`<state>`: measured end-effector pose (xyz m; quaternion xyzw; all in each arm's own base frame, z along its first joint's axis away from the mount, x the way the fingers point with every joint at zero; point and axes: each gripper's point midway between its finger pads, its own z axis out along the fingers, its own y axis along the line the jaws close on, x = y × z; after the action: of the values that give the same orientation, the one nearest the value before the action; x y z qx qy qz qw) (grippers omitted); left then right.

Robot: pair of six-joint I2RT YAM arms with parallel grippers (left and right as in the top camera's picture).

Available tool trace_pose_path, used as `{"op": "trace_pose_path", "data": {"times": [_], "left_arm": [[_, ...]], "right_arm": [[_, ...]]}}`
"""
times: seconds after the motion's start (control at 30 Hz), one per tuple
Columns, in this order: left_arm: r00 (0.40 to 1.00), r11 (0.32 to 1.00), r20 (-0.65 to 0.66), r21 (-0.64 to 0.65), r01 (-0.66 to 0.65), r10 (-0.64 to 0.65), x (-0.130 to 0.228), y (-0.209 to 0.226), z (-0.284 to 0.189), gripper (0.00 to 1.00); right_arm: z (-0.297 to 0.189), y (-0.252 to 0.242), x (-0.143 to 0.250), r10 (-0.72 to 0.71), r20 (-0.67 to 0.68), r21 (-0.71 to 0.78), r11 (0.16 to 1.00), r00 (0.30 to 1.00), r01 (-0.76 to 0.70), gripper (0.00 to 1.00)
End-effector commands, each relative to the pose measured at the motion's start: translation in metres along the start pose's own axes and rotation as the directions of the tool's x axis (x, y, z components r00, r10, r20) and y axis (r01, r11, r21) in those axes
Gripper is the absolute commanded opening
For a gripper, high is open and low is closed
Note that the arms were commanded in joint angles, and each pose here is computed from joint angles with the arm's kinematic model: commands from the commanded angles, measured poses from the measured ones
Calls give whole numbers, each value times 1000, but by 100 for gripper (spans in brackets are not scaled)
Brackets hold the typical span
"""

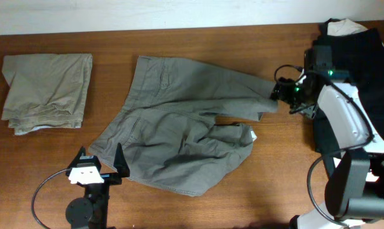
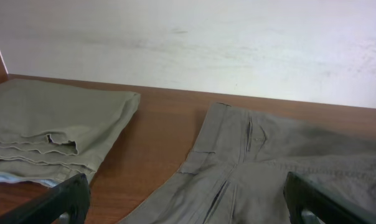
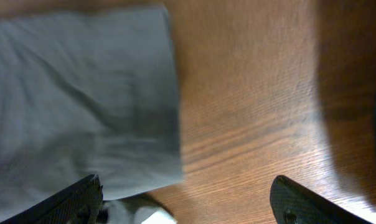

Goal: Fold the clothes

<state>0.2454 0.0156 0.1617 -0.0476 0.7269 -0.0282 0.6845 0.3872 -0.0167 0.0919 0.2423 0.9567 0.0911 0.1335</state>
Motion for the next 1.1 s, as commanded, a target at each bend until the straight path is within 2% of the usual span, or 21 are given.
{"op": "trace_pose_path", "data": {"times": [0.0,0.07,0.1,0.13,0.2,0.23,0.3,0.37,0.4,0.43,0.47,0.53,0.6,0.7,0.8,0.83,0.9,0.97,1.07], "left_arm": [[1000,1000,1,-2,2,-2,1,1,0,99],[1000,1000,1,-2,2,-2,1,1,0,99],[1000,1000,1,-2,2,-2,1,1,0,99],[1000,1000,1,-2,2,-2,1,1,0,99],[1000,1000,1,-2,2,-2,1,1,0,99],[1000,1000,1,-2,2,-2,1,1,0,99],[1000,1000,1,-2,2,-2,1,1,0,99],[1000,1000,1,-2,2,-2,1,1,0,99],[1000,1000,1,-2,2,-2,1,1,0,99],[1000,1000,1,-2,2,-2,1,1,0,99],[1000,1000,1,-2,2,-2,1,1,0,99],[1000,1000,1,-2,2,-2,1,1,0,99],[1000,1000,1,-2,2,-2,1,1,0,99],[1000,1000,1,-2,2,-2,1,1,0,99],[1000,1000,1,-2,2,-2,1,1,0,99],[1000,1000,1,-2,2,-2,1,1,0,99],[1000,1000,1,-2,2,-2,1,1,0,99],[1000,1000,1,-2,2,-2,1,1,0,99],[1000,1000,1,-2,2,-2,1,1,0,99]], "right_arm": [[22,17,6,-24,30,-112,993,999,27,89],[42,30,-1,9,30,-198,980,1000,-2,89],[54,37,0,25,3,-243,970,1000,-23,85],[62,41,0,36,-13,-266,963,999,-38,75],[66,52,-15,23,41,-318,948,999,-8,30],[56,62,-35,13,112,-348,937,994,27,4],[28,85,-77,0,251,-396,912,968,103,4],[-37,123,-139,-66,499,-406,863,864,301,4],[-61,125,-163,-75,583,-343,880,809,329,8],[-78,117,-181,-56,632,-276,916,773,291,99],[-81,113,-183,-55,625,-257,927,778,272,99],[-73,99,-158,-69,493,-224,953,868,203,99],[-71,52,-117,-45,318,-40,997,947,60,99],[-103,33,-63,-63,185,29,998,981,58,99],[-154,38,4,-168,178,13,986,970,168,99],[-153,35,22,-171,176,3,985,969,174,99],[-122,17,76,-137,121,-46,989,983,144,99],[-87,-12,119,-69,27,-16,997,997,69,99],[-44,-27,159,-54,-97,-26,998,994,52,91]]}}
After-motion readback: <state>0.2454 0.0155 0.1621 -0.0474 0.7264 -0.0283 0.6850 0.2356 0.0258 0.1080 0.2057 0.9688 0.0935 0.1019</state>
